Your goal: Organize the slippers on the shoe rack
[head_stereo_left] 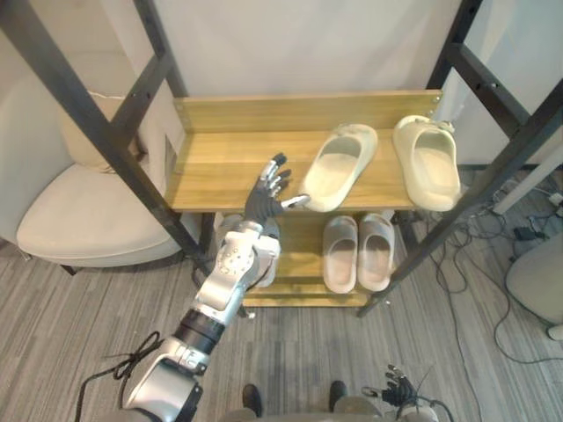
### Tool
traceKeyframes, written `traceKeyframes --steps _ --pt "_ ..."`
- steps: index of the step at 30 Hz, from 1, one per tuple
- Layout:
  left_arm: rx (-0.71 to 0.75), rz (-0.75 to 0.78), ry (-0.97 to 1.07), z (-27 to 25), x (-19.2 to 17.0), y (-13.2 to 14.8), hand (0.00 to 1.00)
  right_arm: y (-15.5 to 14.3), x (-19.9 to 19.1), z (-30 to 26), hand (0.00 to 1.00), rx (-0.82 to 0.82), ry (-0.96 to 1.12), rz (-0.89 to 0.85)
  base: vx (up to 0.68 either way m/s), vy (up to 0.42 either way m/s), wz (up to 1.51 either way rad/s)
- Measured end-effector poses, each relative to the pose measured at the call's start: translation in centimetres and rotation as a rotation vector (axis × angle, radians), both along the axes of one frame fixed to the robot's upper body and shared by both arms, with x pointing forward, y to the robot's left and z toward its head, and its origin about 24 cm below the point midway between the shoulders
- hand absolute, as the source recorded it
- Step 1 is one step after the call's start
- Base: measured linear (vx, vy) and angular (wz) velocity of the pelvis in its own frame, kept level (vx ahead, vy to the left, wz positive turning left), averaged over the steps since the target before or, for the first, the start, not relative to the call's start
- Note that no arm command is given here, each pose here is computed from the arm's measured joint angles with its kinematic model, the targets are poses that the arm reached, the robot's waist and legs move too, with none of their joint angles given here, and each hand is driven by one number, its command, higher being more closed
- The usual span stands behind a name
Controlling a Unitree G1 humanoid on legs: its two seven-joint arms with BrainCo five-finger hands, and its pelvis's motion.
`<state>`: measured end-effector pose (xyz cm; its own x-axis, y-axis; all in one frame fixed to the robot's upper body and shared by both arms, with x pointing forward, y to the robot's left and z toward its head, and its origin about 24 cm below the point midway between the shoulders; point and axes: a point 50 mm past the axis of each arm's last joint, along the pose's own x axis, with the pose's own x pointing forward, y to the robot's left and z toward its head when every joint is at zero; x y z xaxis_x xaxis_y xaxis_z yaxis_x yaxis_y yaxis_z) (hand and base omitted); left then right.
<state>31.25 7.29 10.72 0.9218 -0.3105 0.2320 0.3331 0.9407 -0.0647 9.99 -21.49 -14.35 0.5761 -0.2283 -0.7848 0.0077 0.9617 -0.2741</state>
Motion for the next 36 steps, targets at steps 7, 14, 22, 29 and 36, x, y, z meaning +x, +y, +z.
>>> traceKeyframes --steps 7,14,22,29,36 --pt "-0.004 -0.079 0.02 -0.4 -0.7 -2.4 0.0 0.0 -0.1 -0.3 0.0 0.0 0.024 -0.001 0.0 0.0 0.0" --pt "-0.022 -0.118 0.05 -0.4 -0.3 -4.2 0.0 0.0 0.0 -0.2 0.0 -0.003 0.023 -0.002 0.0 0.002 -0.01" --pt "-0.048 -0.125 0.069 0.2 0.5 -5.0 0.0 -0.1 0.0 -0.2 0.0 -0.014 0.017 -0.015 -0.01 0.007 -0.09" --pt "-0.094 -0.1 0.085 0.8 1.1 -5.1 0.0 0.0 0.2 -0.1 0.0 -0.009 0.007 -0.028 0.0 0.001 -0.03" --pt "-0.131 -0.075 0.104 1.0 1.7 -4.7 0.0 0.2 0.6 0.2 0.0 -0.007 -0.022 -0.026 0.0 -0.001 -0.02"
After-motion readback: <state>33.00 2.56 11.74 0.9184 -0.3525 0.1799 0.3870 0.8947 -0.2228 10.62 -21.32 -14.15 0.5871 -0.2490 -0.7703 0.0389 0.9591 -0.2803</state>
